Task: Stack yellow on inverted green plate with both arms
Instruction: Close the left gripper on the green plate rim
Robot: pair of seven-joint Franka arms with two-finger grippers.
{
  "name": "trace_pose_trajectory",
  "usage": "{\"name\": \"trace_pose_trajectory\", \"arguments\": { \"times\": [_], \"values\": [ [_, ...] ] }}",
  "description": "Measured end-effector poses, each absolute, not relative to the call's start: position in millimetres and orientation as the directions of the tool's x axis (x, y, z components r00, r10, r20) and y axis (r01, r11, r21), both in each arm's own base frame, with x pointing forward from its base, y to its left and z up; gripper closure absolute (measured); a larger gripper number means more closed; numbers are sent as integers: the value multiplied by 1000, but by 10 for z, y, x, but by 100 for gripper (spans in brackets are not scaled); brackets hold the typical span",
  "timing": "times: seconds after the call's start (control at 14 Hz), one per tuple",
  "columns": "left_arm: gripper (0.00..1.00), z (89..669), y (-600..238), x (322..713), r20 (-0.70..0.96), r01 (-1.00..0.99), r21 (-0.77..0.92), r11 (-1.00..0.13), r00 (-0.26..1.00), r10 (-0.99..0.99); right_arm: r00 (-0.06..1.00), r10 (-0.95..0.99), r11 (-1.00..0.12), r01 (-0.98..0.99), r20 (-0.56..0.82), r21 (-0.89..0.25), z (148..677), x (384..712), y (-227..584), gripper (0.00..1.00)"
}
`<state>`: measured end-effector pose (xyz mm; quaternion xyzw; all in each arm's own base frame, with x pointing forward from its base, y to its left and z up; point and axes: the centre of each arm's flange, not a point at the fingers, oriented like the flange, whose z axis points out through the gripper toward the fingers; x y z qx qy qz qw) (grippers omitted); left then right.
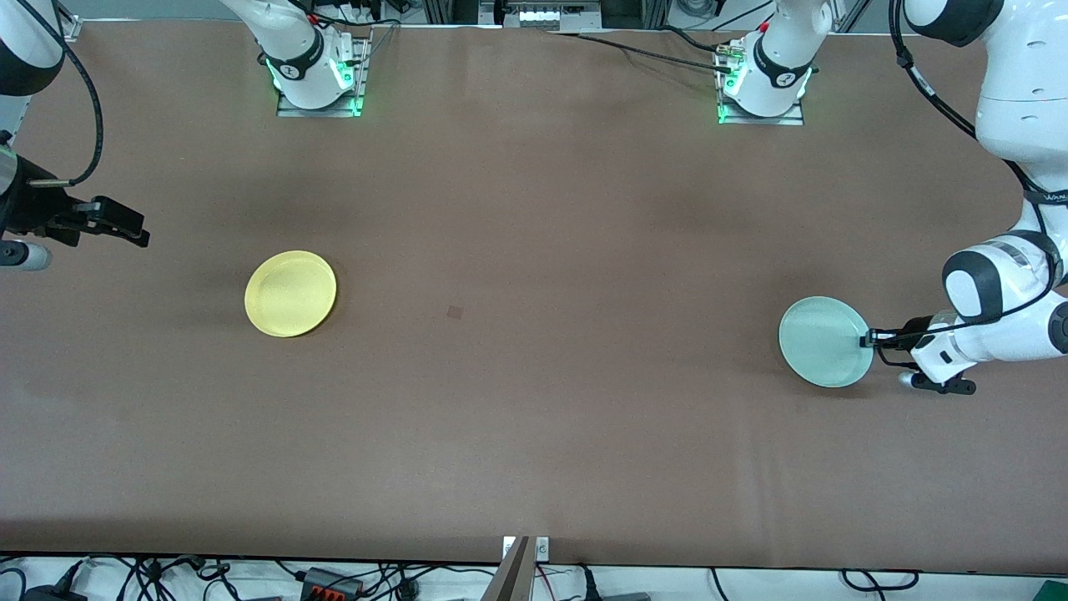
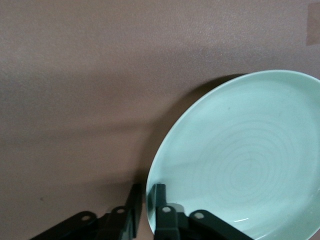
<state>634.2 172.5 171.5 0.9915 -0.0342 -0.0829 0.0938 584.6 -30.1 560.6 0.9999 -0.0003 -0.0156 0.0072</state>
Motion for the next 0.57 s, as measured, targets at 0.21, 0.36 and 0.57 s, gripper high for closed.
{"name": "trace_pose_trajectory", "arguments": {
  "times": [0.21, 0.36, 0.57],
  "values": [
    [97, 1794, 1728, 6392, -146, -58, 194, -979, 985, -87, 1000, -2, -1000, -2, -22, 15, 5636, 5847, -310, 0],
    [97, 1950, 1715, 6476, -117, -75, 188, -979, 988, -98, 1000, 2, -1000, 2, -15, 17, 5662, 5851, -288, 0],
    [97, 2615, 1400, 6680, -97, -140, 196, -971, 982, -161, 1000, 5, -1000, 5, 8, 19, 5807, 5796, -273, 0]
  ]
}}
